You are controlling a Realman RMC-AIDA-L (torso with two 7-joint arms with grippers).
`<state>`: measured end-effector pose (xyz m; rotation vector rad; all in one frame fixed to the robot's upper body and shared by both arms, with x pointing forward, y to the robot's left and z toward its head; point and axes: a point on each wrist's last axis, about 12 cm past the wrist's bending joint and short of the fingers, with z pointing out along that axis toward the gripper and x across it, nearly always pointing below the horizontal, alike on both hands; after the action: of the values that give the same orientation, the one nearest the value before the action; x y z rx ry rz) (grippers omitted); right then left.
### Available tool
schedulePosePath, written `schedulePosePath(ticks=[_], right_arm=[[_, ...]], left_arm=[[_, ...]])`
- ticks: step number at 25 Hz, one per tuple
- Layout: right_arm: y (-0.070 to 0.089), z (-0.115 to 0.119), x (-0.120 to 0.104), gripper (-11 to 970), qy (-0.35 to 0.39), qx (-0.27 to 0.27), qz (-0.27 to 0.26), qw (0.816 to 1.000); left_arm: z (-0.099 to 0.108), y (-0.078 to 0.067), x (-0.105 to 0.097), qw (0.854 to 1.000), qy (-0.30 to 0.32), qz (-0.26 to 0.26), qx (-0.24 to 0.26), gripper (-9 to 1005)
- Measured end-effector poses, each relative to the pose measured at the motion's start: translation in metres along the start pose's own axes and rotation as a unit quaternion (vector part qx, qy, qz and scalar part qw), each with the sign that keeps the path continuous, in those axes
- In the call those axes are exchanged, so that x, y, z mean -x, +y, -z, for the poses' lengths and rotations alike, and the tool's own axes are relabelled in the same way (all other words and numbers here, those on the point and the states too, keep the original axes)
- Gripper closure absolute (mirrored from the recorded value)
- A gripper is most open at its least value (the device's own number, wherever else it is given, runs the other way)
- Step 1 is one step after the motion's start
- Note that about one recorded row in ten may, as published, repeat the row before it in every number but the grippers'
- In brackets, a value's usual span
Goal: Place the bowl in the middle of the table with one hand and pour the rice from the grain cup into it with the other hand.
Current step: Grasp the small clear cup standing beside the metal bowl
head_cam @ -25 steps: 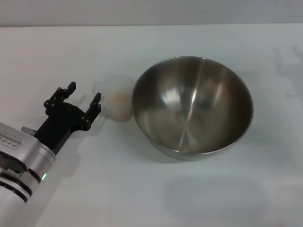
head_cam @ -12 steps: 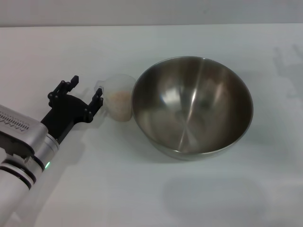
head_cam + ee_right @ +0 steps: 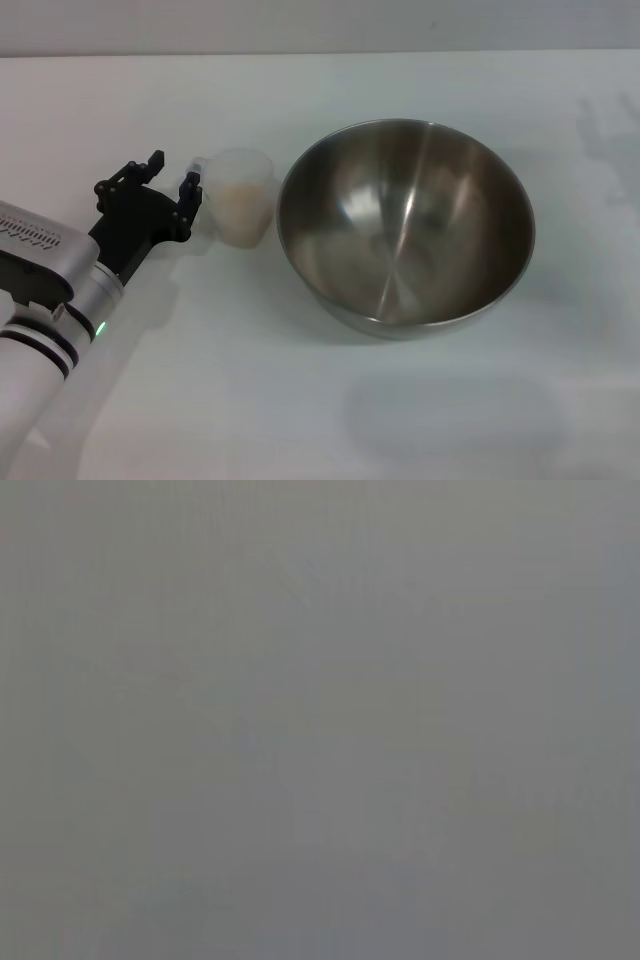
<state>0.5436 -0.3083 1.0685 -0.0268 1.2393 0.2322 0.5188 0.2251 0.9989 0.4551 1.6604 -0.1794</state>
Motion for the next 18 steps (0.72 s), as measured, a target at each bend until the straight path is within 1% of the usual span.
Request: schedulePosePath(ticks=[2,7,14,17,18], right_arm=[[0.0,-0.0006,0.0002,412,-0.001,0.0,0.0,1.0],[0.0002,-0.001,0.0007,412,-0.002,0.001,0.0,1.0],[-0.0005,0.0005,0.0007,412,-0.002,0.0,0.0,1.0],[-0.0009,0.0019,0.0008,412,-0.003,-0.001,0.0,1.0],[-0.0009,0.002,0.0008,412,-0.003,0.0,0.0,1.0]], left_arm=[[-0.0009,-0.0002,0.0007,1.0,-0.001,0.001,-0.001,528],[-0.0034,-0.0009,0.0024,1.0,-0.002,0.001,-0.003,760],[-0.0071,-0.0058,0.0044,1.0,0.0,0.003,-0.012,890],[-0.007,-0.0072,0.0066,1.0,-0.008,0.004,-0.012,945],[-0.006,-0.0068,0.0088,1.0,-0.02,0.005,-0.009,964]])
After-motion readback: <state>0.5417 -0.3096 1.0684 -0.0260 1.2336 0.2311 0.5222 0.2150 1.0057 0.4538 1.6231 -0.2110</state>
